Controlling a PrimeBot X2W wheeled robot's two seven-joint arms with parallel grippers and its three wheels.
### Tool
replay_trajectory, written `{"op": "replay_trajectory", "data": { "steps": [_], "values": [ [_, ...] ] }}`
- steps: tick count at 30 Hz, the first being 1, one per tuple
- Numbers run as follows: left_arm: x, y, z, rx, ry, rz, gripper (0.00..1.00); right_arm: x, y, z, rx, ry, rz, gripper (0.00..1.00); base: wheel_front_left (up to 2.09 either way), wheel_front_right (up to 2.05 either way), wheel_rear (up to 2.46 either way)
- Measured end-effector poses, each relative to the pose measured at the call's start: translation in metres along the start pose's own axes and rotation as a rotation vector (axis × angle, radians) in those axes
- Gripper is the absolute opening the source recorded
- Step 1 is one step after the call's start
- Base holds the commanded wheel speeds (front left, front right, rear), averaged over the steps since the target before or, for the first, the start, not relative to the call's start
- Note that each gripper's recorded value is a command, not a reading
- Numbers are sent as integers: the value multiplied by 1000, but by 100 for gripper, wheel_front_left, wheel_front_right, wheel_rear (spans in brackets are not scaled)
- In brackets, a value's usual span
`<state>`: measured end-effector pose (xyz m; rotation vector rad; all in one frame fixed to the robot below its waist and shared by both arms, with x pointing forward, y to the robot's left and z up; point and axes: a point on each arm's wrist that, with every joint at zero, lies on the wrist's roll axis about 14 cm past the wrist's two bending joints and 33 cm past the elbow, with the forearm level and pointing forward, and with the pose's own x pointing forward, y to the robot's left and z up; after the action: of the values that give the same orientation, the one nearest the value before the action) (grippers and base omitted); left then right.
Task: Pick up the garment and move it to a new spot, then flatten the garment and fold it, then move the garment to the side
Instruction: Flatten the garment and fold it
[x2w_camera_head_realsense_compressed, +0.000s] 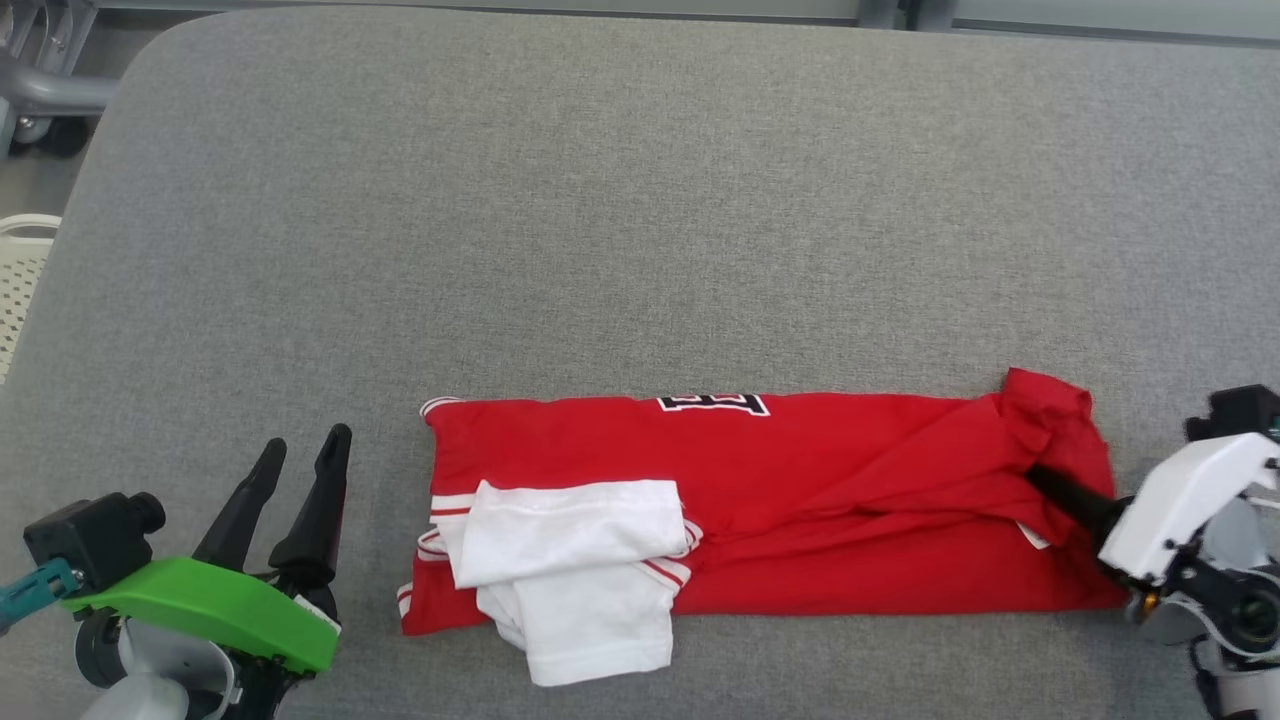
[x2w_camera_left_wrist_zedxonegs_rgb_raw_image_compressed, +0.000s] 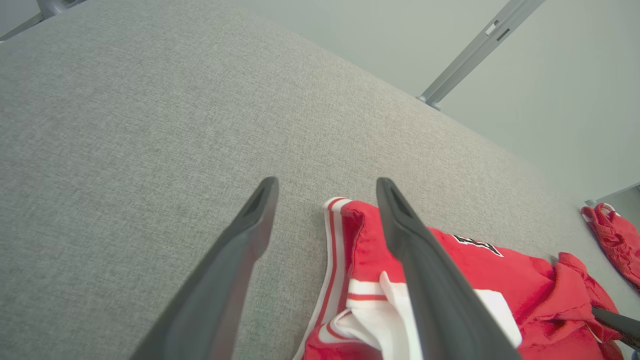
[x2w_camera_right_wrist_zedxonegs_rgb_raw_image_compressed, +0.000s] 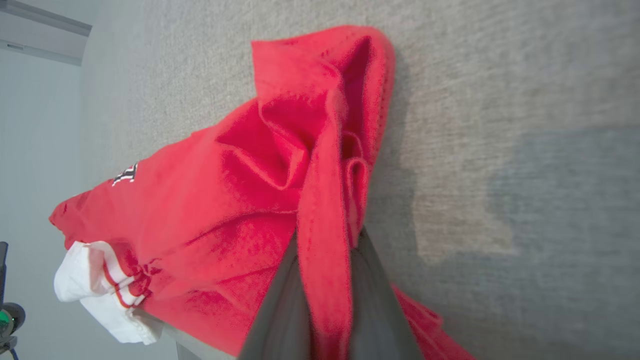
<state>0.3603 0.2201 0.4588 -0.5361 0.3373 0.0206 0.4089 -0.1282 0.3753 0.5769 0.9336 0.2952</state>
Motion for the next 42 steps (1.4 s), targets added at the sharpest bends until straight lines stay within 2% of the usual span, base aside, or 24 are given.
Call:
{"op": "replay_trajectory", "data": {
  "steps": [5, 11, 13, 15, 17, 21, 23, 26, 29, 33, 42],
  "values": [
    [5, -8, 3, -8, -14, -25, 100, -42, -42, 51, 114, -164, -60, 0, 0, 0, 0],
    [10, -13, -4, -5, 13, -45, 100, -120, -117, 96, 182, -341, -275, 0, 0, 0, 0],
    [12, -16, -4, -4, 17, -53, 100, -144, -131, 107, 195, -397, -330, 0, 0, 0, 0],
    [13, -16, -5, 1, 23, -58, 100, -163, -135, 120, 211, -448, -341, 0, 0, 0, 0],
    [15, -17, -6, 2, 29, -60, 100, -164, -115, 133, 203, -461, -261, 0, 0, 0, 0],
    [17, -15, -11, 2, 57, -56, 100, -133, -31, 120, 94, -349, -11, 0, 0, 0, 0],
    [19, -20, -15, -45, 79, -70, 100, -120, 13, 103, 31, -284, 104, 0, 0, 0, 0],
    [22, -17, -13, -32, 95, -62, 100, -107, 67, 68, -95, -199, 211, 0, 0, 0, 0],
    [23, -16, -13, -25, 102, -56, 100, -89, 93, 43, -113, -174, 289, 0, 0, 0, 0],
    [23, -9, -14, -12, 106, -33, 100, -68, 120, 19, -150, -179, 331, 0, 0, 0, 0],
    [23, -3, -19, -19, 111, -13, 100, -29, 115, -5, -207, -174, 252, 0, 0, 0, 0]
  ]
}}
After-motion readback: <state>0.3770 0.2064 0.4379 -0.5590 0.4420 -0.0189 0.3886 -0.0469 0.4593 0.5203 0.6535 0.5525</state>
